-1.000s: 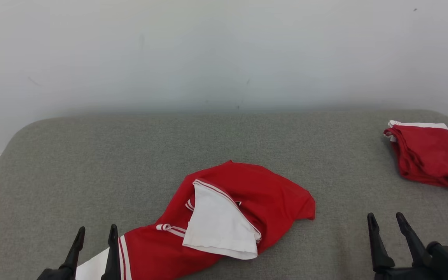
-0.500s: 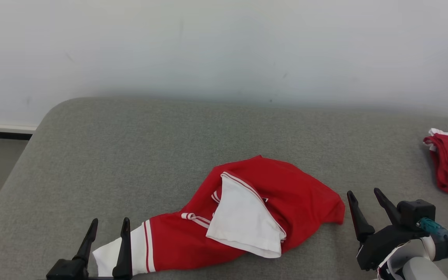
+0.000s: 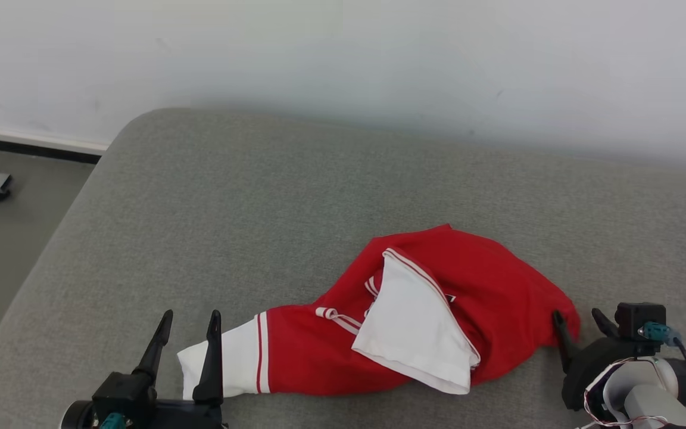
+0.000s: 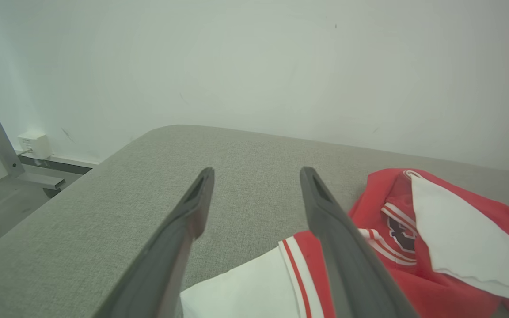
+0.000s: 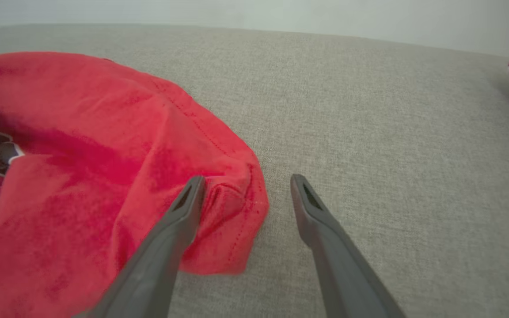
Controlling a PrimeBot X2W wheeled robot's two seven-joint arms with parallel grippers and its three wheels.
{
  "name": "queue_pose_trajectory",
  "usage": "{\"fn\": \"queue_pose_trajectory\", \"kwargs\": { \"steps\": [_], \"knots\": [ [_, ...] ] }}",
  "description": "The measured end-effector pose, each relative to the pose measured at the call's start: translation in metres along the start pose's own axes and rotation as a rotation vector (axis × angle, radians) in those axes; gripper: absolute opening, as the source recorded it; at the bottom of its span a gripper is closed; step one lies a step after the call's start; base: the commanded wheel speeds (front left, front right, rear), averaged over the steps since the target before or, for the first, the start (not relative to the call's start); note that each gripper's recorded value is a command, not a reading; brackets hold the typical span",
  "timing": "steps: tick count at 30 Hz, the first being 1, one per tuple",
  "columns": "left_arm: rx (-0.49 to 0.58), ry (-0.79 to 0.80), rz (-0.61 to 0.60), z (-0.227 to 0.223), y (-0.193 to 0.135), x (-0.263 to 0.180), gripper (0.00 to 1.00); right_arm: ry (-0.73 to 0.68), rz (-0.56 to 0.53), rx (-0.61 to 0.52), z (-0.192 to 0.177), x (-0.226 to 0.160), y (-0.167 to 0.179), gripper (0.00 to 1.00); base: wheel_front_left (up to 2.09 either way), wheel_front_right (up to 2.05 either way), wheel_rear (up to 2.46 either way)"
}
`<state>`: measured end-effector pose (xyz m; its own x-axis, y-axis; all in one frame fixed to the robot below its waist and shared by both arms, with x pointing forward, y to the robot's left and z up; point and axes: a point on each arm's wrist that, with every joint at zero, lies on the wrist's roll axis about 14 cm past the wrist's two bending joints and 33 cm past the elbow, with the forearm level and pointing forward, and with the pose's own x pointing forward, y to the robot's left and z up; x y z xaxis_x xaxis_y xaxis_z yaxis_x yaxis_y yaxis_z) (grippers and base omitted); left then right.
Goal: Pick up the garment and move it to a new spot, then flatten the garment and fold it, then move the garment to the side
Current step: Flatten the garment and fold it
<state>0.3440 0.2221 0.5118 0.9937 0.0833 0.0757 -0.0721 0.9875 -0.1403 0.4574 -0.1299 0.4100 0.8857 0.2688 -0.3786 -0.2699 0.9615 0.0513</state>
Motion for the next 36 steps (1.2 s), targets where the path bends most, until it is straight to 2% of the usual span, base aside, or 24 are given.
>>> {"fn": "queue_pose_trajectory", "kwargs": {
  "steps": [4,5,6,7,13,21,27,31,35,36],
  "knots": [
    [-0.003,0.005,0.018,-0.001,0.006,0.000,1.00,0.062,0.009,0.007,-0.017,0.006,0.006,1.00,0.00,0.00,0.00],
    [-0.002,0.005,0.023,-0.001,0.007,0.000,1.00,0.074,0.015,0.012,-0.021,0.007,0.010,0.80,0.00,0.00,0.00],
    [-0.001,0.006,0.028,-0.002,0.009,0.000,1.00,0.080,0.021,0.019,-0.023,0.009,0.014,0.47,0.00,0.00,0.00],
    [-0.002,0.007,0.030,-0.002,0.010,0.000,1.00,0.081,0.026,0.023,-0.024,0.010,0.016,0.00,0.00,0.00,0.00],
    [-0.003,0.006,0.039,-0.002,0.012,-0.001,1.00,0.058,0.026,0.035,-0.018,0.009,0.016,0.00,0.00,0.00,0.00],
    [-0.013,0.008,0.015,-0.006,0.003,-0.003,1.00,-0.082,-0.087,0.040,0.019,-0.013,-0.043,0.00,0.00,0.00,0.00],
    [-0.032,0.000,-0.034,-0.005,-0.015,0.001,1.00,-0.117,-0.211,0.058,0.013,-0.058,-0.101,0.00,0.00,0.00,0.00],
    [-0.041,-0.008,-0.066,-0.003,-0.027,0.006,1.00,-0.100,-0.301,0.100,-0.012,-0.093,-0.131,0.00,0.00,0.00,0.00],
    [-0.043,-0.005,-0.087,-0.005,-0.034,0.008,1.00,-0.105,-0.340,0.126,-0.023,-0.112,-0.141,0.00,0.00,0.00,0.00],
    [-0.043,-0.003,-0.090,-0.006,-0.035,0.009,1.00,-0.118,-0.340,0.127,-0.021,-0.114,-0.141,0.48,0.00,0.00,0.00]
  ]
}}
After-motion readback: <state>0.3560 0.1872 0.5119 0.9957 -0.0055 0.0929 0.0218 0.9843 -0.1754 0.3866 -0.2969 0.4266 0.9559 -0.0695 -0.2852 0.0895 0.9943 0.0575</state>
